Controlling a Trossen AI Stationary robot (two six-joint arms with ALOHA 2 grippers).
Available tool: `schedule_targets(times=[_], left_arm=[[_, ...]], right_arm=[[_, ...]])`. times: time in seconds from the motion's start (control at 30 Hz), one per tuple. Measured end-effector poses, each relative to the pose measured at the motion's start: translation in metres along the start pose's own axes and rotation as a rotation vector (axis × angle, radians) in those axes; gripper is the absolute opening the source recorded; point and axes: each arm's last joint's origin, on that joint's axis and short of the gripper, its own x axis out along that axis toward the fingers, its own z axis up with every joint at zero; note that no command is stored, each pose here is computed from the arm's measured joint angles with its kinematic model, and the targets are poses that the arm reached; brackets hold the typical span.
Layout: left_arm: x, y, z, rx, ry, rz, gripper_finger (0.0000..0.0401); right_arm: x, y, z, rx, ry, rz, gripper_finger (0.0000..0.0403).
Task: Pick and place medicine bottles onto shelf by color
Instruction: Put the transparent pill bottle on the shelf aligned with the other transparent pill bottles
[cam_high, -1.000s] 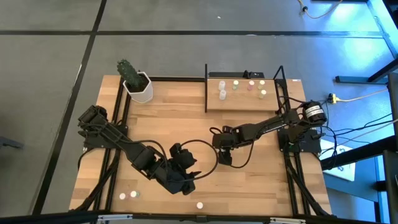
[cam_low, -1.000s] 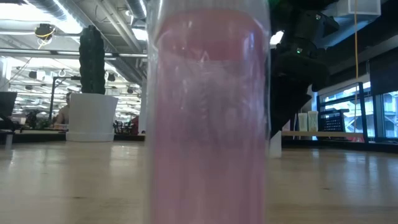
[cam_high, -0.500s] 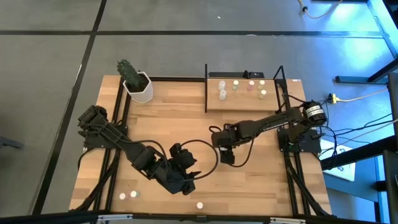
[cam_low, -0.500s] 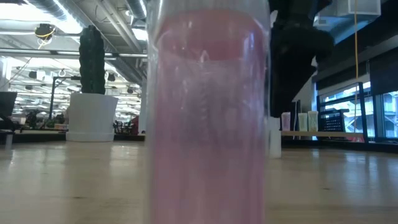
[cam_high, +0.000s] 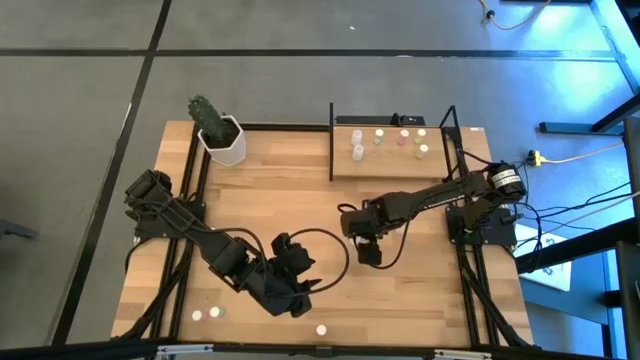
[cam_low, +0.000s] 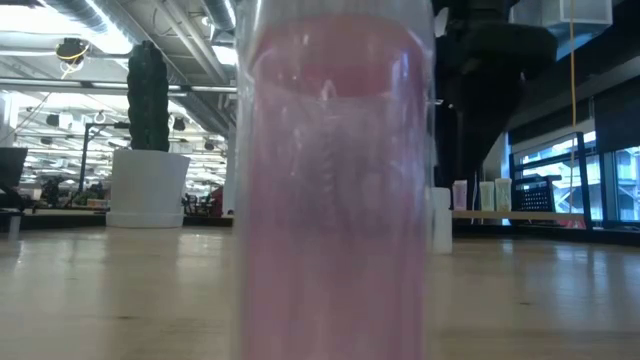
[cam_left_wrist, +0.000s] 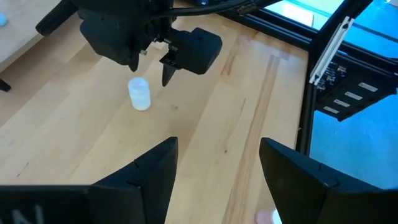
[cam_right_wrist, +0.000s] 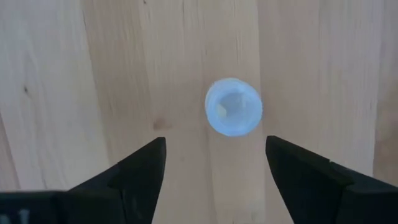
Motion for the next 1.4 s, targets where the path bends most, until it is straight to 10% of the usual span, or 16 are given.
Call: schedule_targets(times=[1.4], left_arm=[[0.000,0.000,0.000,-0.001,-0.001,0.000,0.0220]], right_arm=[[0.019,-0.011,0.004,-0.096,-0.145,-0.076,0.0276]])
